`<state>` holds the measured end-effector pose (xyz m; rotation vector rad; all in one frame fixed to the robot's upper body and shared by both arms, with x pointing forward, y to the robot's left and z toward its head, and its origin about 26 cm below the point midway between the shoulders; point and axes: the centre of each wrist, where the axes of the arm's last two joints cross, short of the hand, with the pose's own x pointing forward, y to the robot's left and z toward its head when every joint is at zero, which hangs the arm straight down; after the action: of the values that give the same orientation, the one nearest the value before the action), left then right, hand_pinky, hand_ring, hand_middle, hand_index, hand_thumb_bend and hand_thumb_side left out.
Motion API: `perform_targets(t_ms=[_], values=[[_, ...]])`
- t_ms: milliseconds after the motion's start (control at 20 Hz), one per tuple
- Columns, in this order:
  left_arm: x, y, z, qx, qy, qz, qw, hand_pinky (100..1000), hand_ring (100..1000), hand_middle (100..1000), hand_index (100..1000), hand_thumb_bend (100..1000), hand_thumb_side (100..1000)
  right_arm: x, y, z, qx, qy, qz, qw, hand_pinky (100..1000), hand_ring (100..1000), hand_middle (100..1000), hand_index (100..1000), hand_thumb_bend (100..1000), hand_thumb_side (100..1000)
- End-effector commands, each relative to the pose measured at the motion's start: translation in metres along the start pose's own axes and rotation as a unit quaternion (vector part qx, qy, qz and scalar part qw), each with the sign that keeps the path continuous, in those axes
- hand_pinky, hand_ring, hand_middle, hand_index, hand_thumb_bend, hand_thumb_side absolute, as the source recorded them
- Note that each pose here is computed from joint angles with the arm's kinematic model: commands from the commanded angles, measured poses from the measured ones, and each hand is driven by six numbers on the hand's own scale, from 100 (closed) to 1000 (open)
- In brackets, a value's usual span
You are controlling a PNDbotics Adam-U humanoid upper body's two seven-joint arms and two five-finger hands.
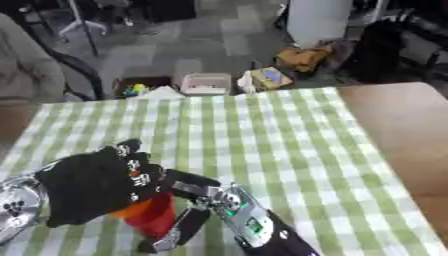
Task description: Pour the contents of one cup into another cup.
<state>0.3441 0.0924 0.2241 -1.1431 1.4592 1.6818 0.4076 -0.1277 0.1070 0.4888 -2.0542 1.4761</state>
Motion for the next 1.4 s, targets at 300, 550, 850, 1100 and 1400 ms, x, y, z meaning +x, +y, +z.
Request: perform_targets(t_ms=[300,550,850,1100,1400], values=[[-0.002,0.009,-0.006,0.005,-0.026,-0.035,0.999,336,356,424,804,803,100,0.010,-0.011,-0.010,0.014,-0.035,0.027,0.999,357,309,244,748,100,100],[-0.004,0.009,-0.004,-0.006,-0.027,-0.048,0.998,327,348,414,798,801,100,0.009,-0.011,-0.009,0.014,-0.034,0.027,0.999,357,309,244,748,100,100],[-0.006,0.014,-0.006,-0.004,-0.036,-0.063,0.997,328,349,410,793,801,100,0.008,-0.010,-0.008,0.015,-0.032,0.028,0.999,358,309,244,748,100,100],[-0.006,0.019,-0.010,0.001,-0.046,-0.068,0.997,333,352,409,793,802,100,0.008,-0.010,-0.008,0.016,-0.033,0.028,0.999,358,309,244,748,100,100],[-0.004,0.023,-0.015,0.010,-0.060,-0.071,0.996,338,354,408,792,804,100,0.008,-0.010,-0.008,0.016,-0.032,0.027,0.999,359,309,244,747,100,100]])
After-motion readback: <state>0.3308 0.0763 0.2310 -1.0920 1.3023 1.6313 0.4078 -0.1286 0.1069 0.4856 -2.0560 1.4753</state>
